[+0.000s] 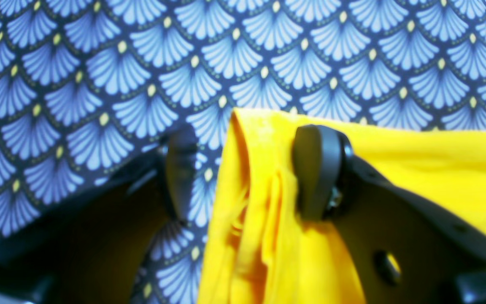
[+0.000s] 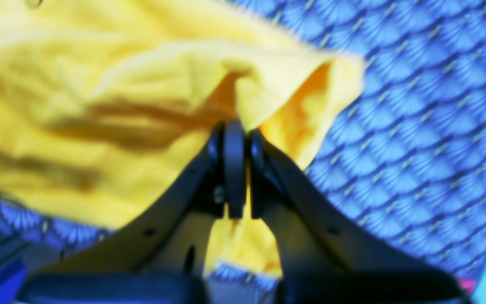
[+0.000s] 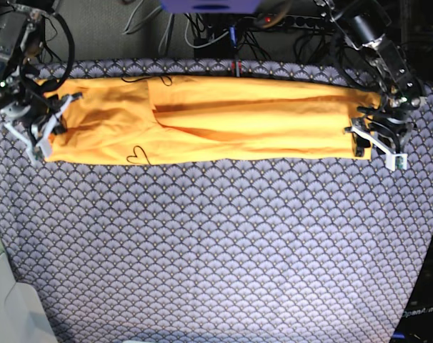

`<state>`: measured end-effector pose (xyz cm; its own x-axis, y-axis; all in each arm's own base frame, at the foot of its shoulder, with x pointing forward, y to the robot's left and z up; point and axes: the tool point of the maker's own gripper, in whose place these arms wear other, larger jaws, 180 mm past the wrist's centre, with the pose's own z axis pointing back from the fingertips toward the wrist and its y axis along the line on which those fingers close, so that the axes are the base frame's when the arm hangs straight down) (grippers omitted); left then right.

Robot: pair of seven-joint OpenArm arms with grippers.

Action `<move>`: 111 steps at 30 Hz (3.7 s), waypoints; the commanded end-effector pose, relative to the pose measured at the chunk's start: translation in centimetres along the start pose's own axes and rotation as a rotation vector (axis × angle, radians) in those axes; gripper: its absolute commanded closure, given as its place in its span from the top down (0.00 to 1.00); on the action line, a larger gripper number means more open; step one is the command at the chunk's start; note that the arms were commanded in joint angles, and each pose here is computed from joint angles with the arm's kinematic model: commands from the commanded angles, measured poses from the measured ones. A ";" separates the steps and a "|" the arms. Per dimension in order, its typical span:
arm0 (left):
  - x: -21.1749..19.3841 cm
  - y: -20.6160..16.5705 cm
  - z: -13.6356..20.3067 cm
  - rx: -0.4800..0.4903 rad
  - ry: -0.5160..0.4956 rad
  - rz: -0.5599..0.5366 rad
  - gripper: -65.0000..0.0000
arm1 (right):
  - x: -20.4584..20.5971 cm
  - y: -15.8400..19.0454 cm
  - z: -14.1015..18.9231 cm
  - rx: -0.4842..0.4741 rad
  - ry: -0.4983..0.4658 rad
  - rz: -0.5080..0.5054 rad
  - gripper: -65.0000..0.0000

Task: Fold the T-shirt properly
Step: 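Stretch the strip between both grippers to flatten it, then release the strip end with the left gripper and lift it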

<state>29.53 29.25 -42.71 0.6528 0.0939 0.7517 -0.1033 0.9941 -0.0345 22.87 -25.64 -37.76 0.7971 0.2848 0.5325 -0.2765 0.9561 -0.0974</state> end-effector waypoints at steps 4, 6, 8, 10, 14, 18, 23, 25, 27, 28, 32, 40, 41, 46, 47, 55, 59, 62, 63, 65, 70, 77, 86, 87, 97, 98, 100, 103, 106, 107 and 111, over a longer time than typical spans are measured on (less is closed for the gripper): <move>0.1 0.8 0.2 0.025 0.017 -0.020 0.55 | -0.3 -0.4 0.2 -0.006 -0.001 0.000 0.00; 0.1 0.8 0.2 0.025 0.019 -0.020 0.55 | -1.1 -0.6 -0.3 0.003 0.025 -0.015 0.01; 0.1 0.8 0.2 0.025 0.019 -0.020 0.55 | -2.2 -0.9 -0.8 0.009 0.052 -0.046 0.04; 0.1 0.8 0.2 0.024 0.019 -0.022 0.55 | -3.5 -1.8 -0.9 -0.002 0.077 -0.084 0.09; -0.5 0.9 0.4 0.026 0.026 -0.024 0.55 | -4.1 -2.4 -0.9 -0.011 0.087 -0.108 0.16; -0.4 0.9 0.4 0.026 0.025 -0.023 0.55 | -3.6 -2.6 -0.9 -0.014 0.079 -0.106 0.26; -0.4 0.9 0.4 0.025 0.027 -0.024 0.55 | -3.0 -2.8 -1.0 -0.017 0.067 -0.104 0.38; -0.4 0.9 0.4 0.025 0.027 -0.024 0.55 | -2.4 -3.2 -0.6 -0.031 0.054 -0.089 0.39; -0.5 0.9 0.4 0.025 0.028 -0.024 0.55 | -1.8 -3.7 0.0 -0.051 0.042 -0.065 0.39; -0.5 0.9 0.4 0.025 0.028 -0.024 0.55 | -1.5 -3.8 0.3 -0.059 0.033 -0.059 0.39; -0.5 0.9 0.4 0.025 0.030 -0.024 0.56 | -1.4 -5.7 2.0 -0.127 0.003 -0.084 0.39; -0.5 0.8 0.4 0.022 0.027 -0.023 0.56 | -0.1 -4.1 1.6 -0.097 -0.023 -0.059 0.39; -0.3 0.8 0.5 0.024 0.025 -0.025 0.56 | -0.1 -4.1 1.5 -0.094 -0.025 -0.062 0.39; 0.5 1.0 1.2 0.038 -0.001 -0.045 0.56 | 0.2 -3.9 1.3 -0.088 -0.001 -0.056 0.39; 0.8 1.0 1.3 0.040 -0.007 -0.048 0.56 | 0.1 -3.9 1.3 -0.087 0.005 -0.055 0.39; 1.2 1.0 1.4 0.043 -0.018 -0.052 0.56 | -0.6 -2.6 -1.2 -0.013 0.030 -0.087 0.39; 1.2 1.1 1.5 0.045 -0.018 -0.054 0.56 | -0.9 -1.8 -2.8 0.032 0.027 -0.111 0.39; 1.3 1.2 1.5 0.047 -0.018 -0.057 0.56 | -2.1 -1.6 -3.7 0.054 0.049 -0.144 0.39; 1.3 1.3 1.5 0.048 -0.019 -0.058 0.56 | -2.4 -1.6 -3.9 0.060 0.049 -0.153 0.39; 1.4 1.3 1.5 0.049 -0.021 -0.059 0.58 | -2.6 -1.5 -4.2 0.065 0.049 -0.162 0.39; 2.7 1.4 2.6 0.067 -0.059 -0.088 0.75 | -2.6 -1.5 -4.2 0.064 0.047 -0.162 0.39; 2.7 1.6 4.5 0.096 0.007 -0.148 0.78 | -2.5 -1.4 -4.3 0.068 0.046 -0.158 0.39; 0.7 3.4 8.3 0.201 0.095 -0.099 0.78 | -1.6 -0.4 -4.7 0.093 0.039 -0.136 0.39; 0.3 3.7 8.4 0.207 0.108 -0.091 0.78 | -1.6 -0.4 -4.7 0.094 0.039 -0.135 0.39; -1.5 3.4 7.4 0.176 0.153 -0.048 0.78 | -1.5 0.0 -4.8 0.102 0.040 -0.124 0.39; -1.4 3.3 7.5 0.176 0.151 -0.047 0.78 | -1.5 0.0 -4.8 0.102 0.040 -0.124 0.39; -1.4 3.0 7.4 0.173 0.147 -0.044 0.78 | -1.5 0.0 -4.8 0.102 0.040 -0.124 0.39; -0.9 2.9 7.6 0.174 0.136 -0.051 0.78 | -1.5 0.0 -4.8 0.102 0.040 -0.124 0.39; -0.2 2.4 7.3 0.153 0.105 -0.034 0.78 | -1.5 0.0 -4.8 0.102 0.040 -0.124 0.39; 0.0 2.2 7.3 0.142 0.094 -0.027 0.78 | -1.5 0.0 -4.8 0.102 0.040 -0.124 0.39; -0.1 1.9 6.9 0.121 0.088 -0.010 0.78 | -1.5 0.0 -4.8 0.102 0.040 -0.124 0.39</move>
<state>23.23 30.31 -39.39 0.7452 0.1075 0.6581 -0.1835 0.9819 0.0475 24.39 -26.12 -42.52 0.8433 0.1680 0.5105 -0.2194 0.9747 0.0418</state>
